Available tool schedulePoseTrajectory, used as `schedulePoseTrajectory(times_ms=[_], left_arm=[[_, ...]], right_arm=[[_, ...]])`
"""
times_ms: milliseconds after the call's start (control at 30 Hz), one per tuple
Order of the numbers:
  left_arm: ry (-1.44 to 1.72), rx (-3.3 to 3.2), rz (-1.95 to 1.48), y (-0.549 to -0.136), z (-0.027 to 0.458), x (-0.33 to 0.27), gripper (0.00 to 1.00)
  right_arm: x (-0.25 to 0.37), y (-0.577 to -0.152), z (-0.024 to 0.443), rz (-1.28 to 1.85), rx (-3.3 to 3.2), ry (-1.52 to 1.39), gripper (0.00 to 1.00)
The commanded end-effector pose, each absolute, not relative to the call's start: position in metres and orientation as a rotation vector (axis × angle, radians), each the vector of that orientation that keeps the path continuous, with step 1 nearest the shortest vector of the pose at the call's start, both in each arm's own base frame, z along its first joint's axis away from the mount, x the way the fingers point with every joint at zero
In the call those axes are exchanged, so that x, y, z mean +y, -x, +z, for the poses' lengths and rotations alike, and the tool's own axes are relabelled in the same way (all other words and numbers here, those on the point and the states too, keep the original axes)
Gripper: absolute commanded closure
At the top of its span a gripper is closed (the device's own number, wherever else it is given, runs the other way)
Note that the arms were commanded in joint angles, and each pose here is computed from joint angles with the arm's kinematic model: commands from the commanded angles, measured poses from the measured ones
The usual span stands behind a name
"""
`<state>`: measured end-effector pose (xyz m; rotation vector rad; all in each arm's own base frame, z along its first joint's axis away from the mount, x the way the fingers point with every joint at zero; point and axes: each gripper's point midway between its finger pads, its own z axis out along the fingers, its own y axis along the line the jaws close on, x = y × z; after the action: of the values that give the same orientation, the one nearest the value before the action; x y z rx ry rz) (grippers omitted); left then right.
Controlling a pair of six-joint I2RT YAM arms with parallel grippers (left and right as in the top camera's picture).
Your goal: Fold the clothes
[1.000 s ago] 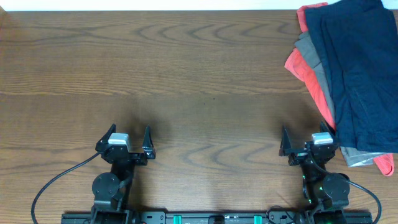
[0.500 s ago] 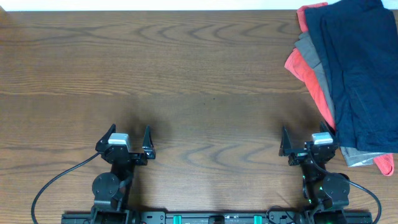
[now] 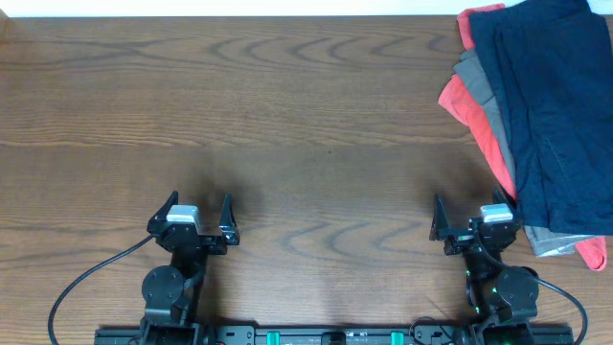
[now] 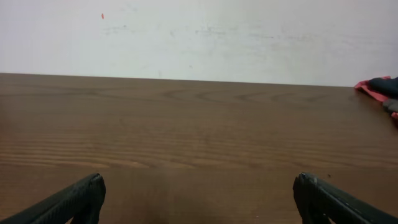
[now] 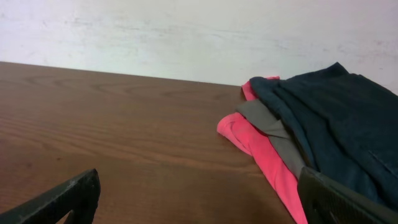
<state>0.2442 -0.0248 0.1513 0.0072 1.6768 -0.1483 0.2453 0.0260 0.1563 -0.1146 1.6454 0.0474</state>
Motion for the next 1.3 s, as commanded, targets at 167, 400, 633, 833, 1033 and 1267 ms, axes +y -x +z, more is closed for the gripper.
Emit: schedulePoseTrajectory(times_ms=[167,400,633,833,1033,1267], left_arm=[[0.003,1.731,-0.143,-0.243,0.136,-0.023,0.02],[0.002,1.731,-0.142,-0.243,0.136,-0.023,0.02],[0.002,1.721,-0.143,-0.244,0.138,-0.023,0.02],[0.002,1.709,-0.144,-0.244,0.141,-0.023,0.02],[0.002,1.708,-0.143,-0.244,0.142,-0.023,0.02],[-0.006,1.673,-0.157,-0.245,0.15,-0.025,0.02]], right_arm=[[0.027,-0.245,0.154,0.047,1.651,0.123,0.01],[0.027,-0.245,0.154,0.047,1.651,0.123,0.01],[0.027,-0.245,0.155,0.045,1.648,0.122,0.01],[0.021,-0.246,0.16,0.017,1.631,0.093,0.01],[0.016,-0.247,0.161,-0.006,1.628,0.071,0.01],[0.02,-0.247,0.179,0.02,1.554,0.078,0.01]])
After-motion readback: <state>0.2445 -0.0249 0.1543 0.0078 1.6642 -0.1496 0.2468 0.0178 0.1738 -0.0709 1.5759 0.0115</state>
